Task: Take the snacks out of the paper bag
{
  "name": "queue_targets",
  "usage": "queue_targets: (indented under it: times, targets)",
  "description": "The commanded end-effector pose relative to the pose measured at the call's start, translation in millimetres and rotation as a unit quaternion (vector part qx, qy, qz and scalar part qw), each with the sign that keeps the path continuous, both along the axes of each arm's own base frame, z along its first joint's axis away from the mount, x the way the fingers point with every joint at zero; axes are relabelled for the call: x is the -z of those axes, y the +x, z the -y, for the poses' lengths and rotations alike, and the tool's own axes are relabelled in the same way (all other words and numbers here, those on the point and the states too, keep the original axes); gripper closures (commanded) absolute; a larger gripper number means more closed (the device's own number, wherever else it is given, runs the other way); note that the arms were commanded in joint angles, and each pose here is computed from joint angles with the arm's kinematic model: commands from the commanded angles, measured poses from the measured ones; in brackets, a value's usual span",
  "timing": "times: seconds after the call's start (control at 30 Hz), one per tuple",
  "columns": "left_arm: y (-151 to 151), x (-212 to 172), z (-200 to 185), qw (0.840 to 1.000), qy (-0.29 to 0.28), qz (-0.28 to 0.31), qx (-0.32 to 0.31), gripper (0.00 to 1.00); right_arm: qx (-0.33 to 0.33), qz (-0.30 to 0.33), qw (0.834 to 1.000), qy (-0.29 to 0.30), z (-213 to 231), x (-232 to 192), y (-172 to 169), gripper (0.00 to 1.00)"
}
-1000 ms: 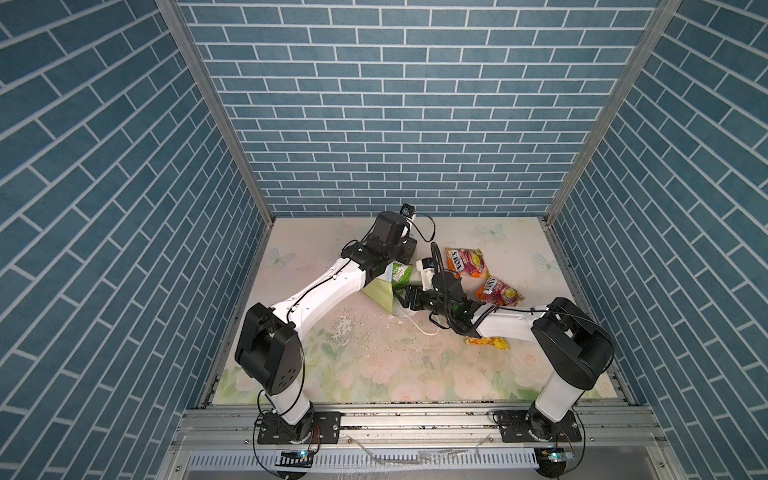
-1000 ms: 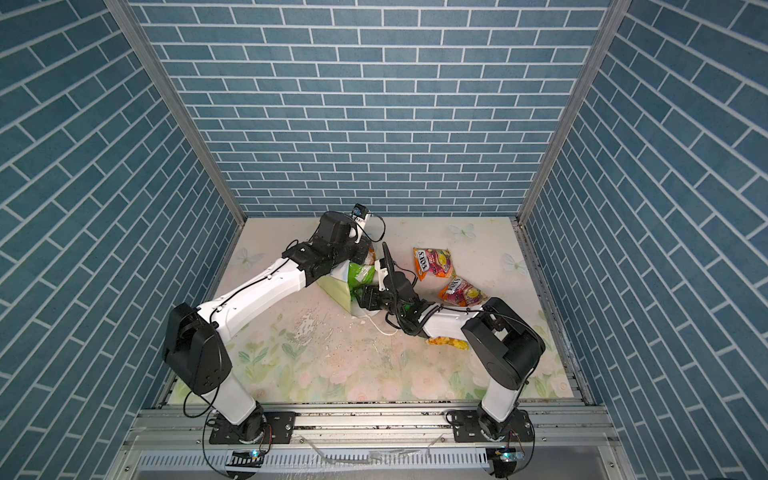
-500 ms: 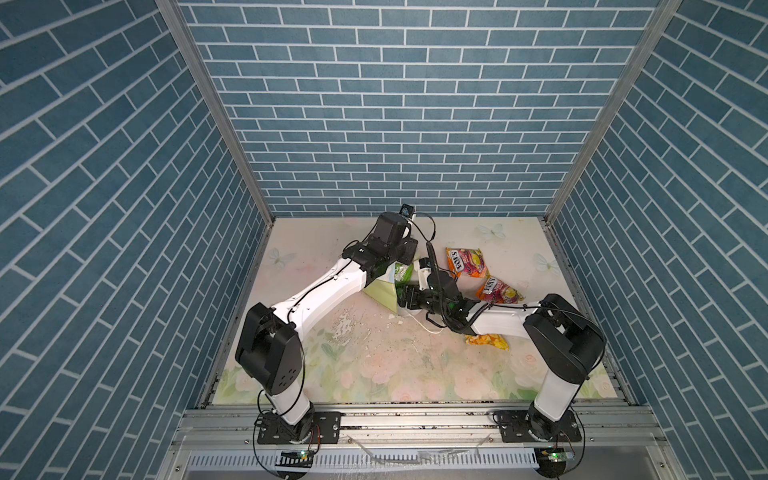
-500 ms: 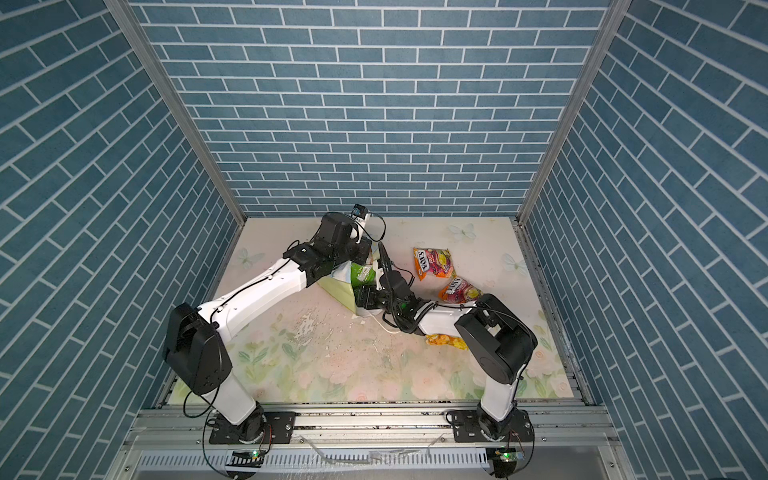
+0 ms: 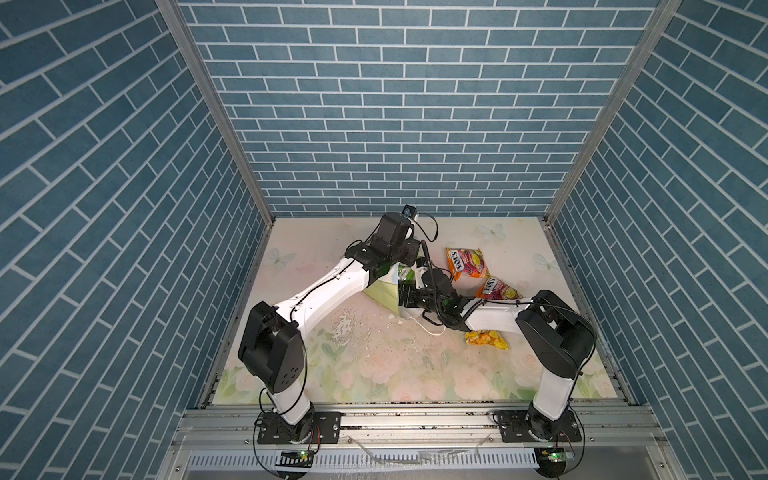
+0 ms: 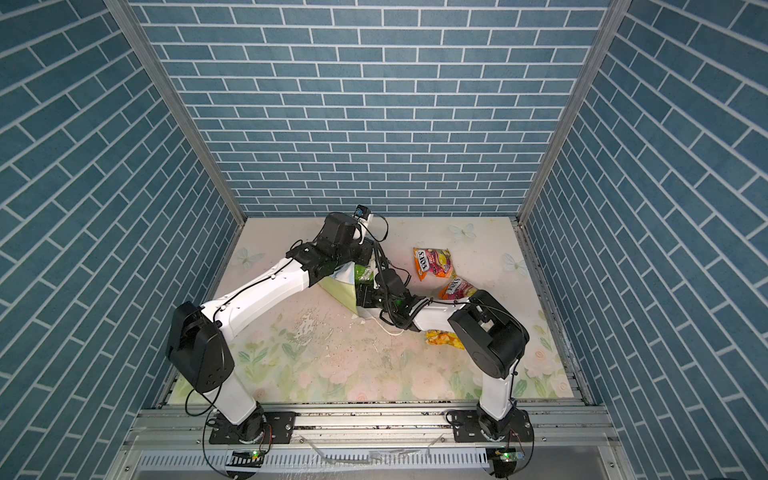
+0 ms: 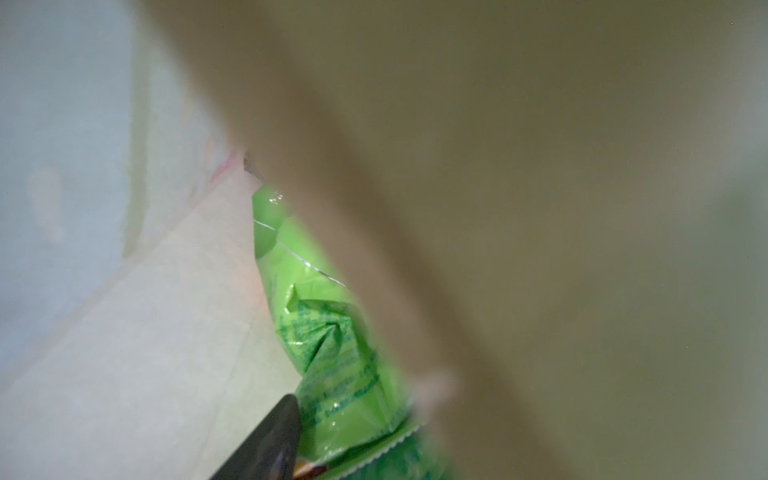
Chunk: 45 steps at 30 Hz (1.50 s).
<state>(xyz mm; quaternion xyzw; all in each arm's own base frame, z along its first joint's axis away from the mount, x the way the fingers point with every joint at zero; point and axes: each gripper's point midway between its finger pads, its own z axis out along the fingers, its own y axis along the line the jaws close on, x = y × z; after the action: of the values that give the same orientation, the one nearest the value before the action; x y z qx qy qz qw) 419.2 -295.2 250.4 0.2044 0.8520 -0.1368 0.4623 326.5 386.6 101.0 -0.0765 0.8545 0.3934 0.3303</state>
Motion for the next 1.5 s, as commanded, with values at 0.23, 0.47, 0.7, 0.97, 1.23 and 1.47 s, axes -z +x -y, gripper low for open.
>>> queue_targets:
  times: [0.23, 0.47, 0.7, 0.97, 1.23, 1.47]
  targets:
    - [4.4, -40.1, 17.0, 0.998, -0.036, 0.047, 0.011, 1.0, 0.056, -0.004, 0.995, -0.089, 34.3, 9.7, 3.9, 0.28]
    - [5.4, -40.9, 16.8, 0.998, -0.037, 0.047, 0.009, 1.0, 0.055, -0.017, 0.993, -0.099, 35.8, 13.7, 2.0, 0.27]
    - [4.9, -42.5, 17.6, 0.998, -0.044, 0.045, 0.008, 1.0, 0.052, -0.03, 0.993, -0.099, 31.8, 20.1, 2.1, 0.25]
    - [3.5, -44.7, 25.5, 0.997, -0.063, 0.035, 0.02, 1.0, 0.046, -0.043, 0.996, -0.066, 18.3, 26.1, 3.9, 0.26]
    - [3.3, -38.8, 29.8, 0.997, -0.067, 0.022, 0.025, 1.0, 0.049, -0.031, 0.998, -0.029, 9.8, 20.4, 10.6, 0.42]
    - [2.5, -36.4, 30.0, 0.998, -0.062, 0.018, 0.028, 1.0, 0.049, -0.026, 0.998, -0.013, 6.7, 17.7, 16.9, 0.75]
